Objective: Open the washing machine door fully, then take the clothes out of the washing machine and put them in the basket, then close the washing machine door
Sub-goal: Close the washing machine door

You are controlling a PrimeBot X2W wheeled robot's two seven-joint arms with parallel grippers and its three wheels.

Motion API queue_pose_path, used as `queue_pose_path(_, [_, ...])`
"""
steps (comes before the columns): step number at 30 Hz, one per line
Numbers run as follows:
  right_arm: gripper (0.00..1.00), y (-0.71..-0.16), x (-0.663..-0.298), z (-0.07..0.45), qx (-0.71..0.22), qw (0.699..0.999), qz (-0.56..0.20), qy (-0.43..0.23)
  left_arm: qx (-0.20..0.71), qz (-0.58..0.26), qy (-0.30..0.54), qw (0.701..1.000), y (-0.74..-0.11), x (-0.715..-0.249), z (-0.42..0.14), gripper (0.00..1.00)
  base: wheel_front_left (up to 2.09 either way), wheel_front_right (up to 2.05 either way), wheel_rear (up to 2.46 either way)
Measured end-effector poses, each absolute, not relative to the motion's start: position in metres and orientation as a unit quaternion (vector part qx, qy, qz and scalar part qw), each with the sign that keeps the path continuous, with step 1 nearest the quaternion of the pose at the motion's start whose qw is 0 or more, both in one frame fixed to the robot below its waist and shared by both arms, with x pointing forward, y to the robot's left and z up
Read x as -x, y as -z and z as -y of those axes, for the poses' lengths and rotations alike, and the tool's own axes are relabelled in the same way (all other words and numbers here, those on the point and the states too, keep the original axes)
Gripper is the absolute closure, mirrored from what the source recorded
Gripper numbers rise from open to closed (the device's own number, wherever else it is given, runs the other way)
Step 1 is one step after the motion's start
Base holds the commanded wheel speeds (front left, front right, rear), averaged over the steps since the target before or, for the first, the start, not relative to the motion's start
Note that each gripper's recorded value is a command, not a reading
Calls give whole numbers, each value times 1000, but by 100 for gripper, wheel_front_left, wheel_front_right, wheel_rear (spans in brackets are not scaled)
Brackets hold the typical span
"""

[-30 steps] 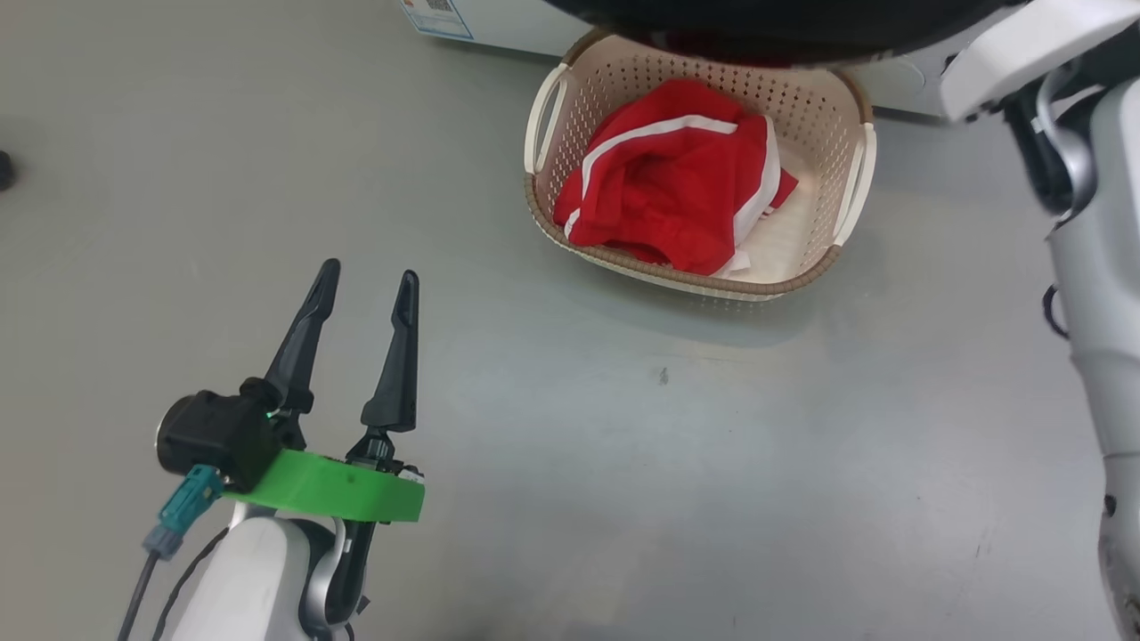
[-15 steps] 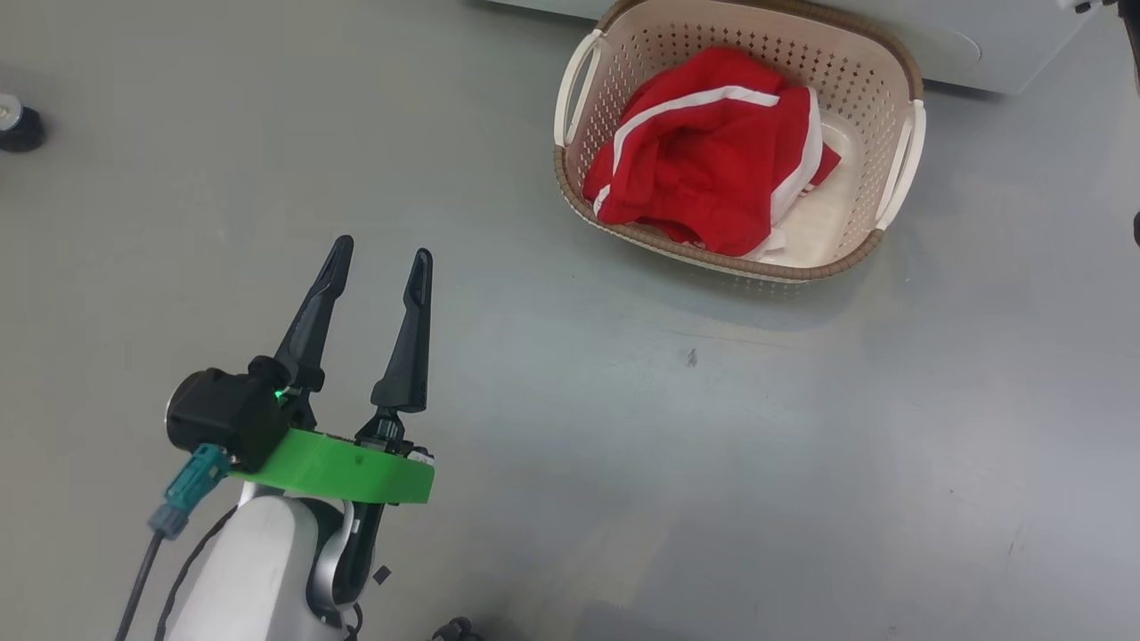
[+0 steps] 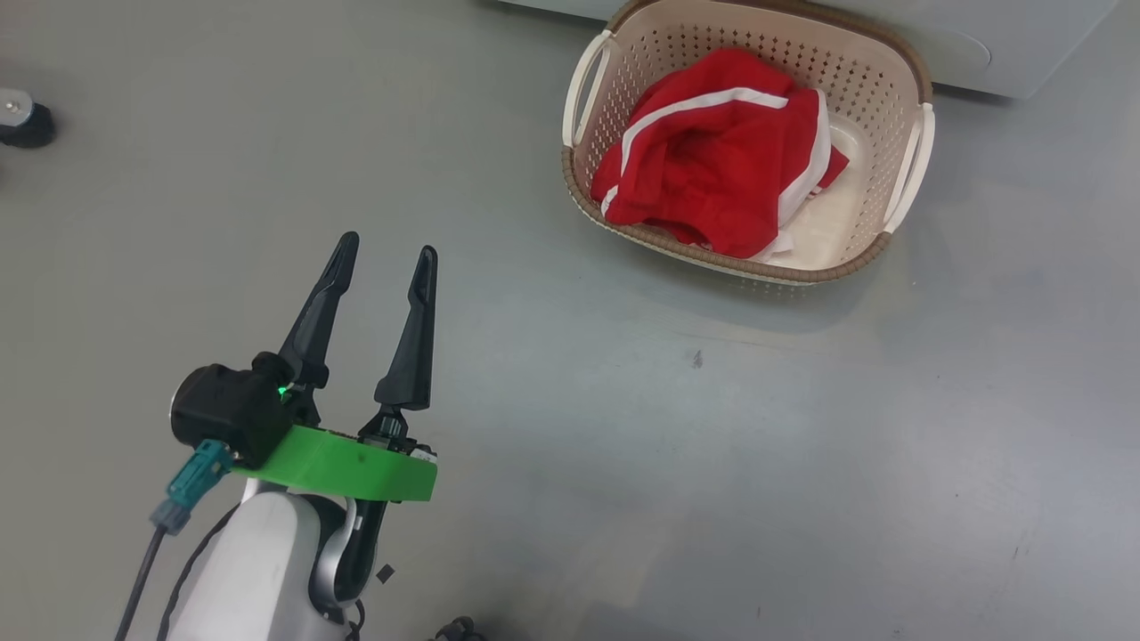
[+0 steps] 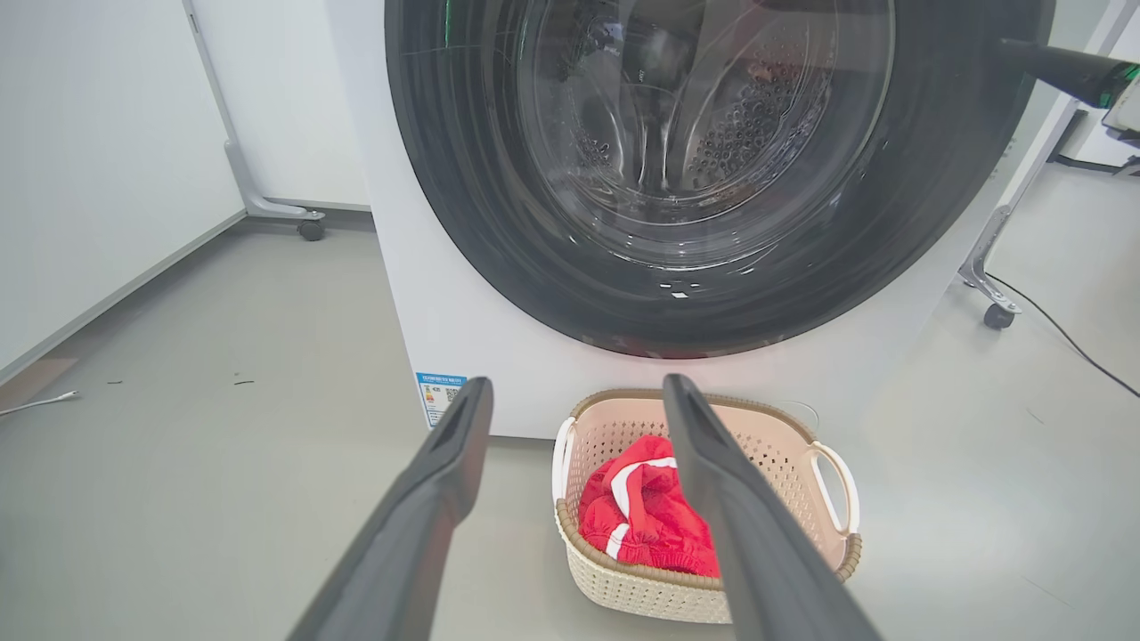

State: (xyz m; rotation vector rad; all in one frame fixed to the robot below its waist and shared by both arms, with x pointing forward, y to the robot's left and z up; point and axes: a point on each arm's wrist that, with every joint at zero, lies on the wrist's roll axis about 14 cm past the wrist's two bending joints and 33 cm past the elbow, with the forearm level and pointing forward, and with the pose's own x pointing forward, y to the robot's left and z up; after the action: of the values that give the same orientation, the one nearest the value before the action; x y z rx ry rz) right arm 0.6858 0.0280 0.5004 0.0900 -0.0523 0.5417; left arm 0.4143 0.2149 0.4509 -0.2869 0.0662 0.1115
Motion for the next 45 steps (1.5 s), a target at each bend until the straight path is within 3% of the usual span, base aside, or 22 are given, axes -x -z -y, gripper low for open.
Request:
queue_pose_path(15, [100, -493, -667, -30, -88, 960, 19, -264, 143, -26, -58, 988, -456, -414, -217, 0, 0, 0, 0])
queue_pose_path(35, [100, -427, -565, 9, -110, 963, -71, -235, 135, 1, -35, 990, -476, -412, -206, 0, 0, 0, 0])
queue_pose_path(36, [75, -426, -561, 12, -110, 963, -71, -234, 132, 1, -33, 991, -476, -411, -205, 0, 0, 0, 0])
queue_pose_path(37, [57, -426, -556, 15, -110, 964, -74, -231, 131, 0, -31, 991, -476, -410, -205, 0, 0, 0, 0])
queue_pose_path(38, [22, -425, -551, 17, -112, 964, -76, -228, 131, -1, -31, 991, -475, -409, -205, 0, 0, 0, 0])
queue_pose_path(39, [0, -424, -546, 20, -115, 965, -78, -224, 131, -2, -30, 991, -475, -408, -205, 0, 0, 0, 0])
queue_pose_path(45, [0, -442, -526, 41, -125, 972, -55, -191, 135, -2, -24, 991, -476, -405, -199, 0, 0, 0, 0])
